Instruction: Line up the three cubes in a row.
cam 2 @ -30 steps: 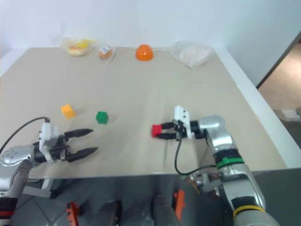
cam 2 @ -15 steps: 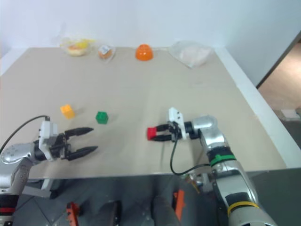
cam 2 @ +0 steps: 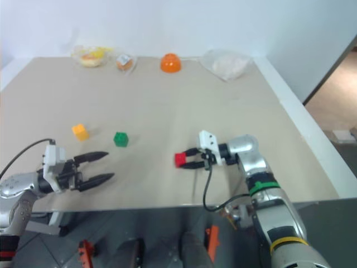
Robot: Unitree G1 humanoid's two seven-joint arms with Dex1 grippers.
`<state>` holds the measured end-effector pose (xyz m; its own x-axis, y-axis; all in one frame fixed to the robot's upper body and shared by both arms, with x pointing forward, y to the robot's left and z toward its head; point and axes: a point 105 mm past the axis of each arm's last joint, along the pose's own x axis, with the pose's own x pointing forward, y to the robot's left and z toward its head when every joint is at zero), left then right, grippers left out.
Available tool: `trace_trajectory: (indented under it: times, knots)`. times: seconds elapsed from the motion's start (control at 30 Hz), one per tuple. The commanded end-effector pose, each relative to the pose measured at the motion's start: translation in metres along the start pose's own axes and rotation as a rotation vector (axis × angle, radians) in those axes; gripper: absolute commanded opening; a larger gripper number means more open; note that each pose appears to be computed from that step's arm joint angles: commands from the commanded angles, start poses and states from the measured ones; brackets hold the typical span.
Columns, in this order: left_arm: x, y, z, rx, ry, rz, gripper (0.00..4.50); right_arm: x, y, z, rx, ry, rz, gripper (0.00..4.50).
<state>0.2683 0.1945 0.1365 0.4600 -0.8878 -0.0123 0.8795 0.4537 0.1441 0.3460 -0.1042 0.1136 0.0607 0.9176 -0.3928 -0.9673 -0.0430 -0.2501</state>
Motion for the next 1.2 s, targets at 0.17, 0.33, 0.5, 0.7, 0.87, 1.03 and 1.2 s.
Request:
trace_trajectory:
  times: [0.17,0.33,0.5,0.7,0.87,1.03,1.2]
  knots:
    - [-0.002,-0.001,0.009,0.015,-0.031,0.029,3.95,-0.001,-0.008,-0.001,-0.010,0.029,-0.023,3.95]
    - [-0.008,0.002,-0.001,-0.025,0.012,0.078,3.95,-0.014,-0.012,0.007,-0.003,0.028,-0.018,4.47]
    - [-0.028,0.007,-0.031,-0.144,0.182,0.194,3.95,-0.051,-0.015,0.041,-0.044,0.009,0.014,4.47]
    - [-0.027,0.031,-0.035,-0.127,0.179,0.363,3.95,-0.073,-0.044,0.076,-0.086,-0.075,-0.179,4.47]
    - [-0.005,0.045,-0.031,-0.151,0.120,0.450,3.95,-0.064,-0.046,0.103,-0.081,-0.193,-0.218,4.47]
    - [0.016,0.052,-0.031,-0.129,0.110,0.485,3.95,-0.047,-0.033,0.089,-0.049,-0.176,-0.210,4.47]
    - [0.029,0.052,-0.027,-0.154,0.091,0.476,3.95,-0.045,-0.030,0.087,-0.028,-0.188,-0.225,4.47]
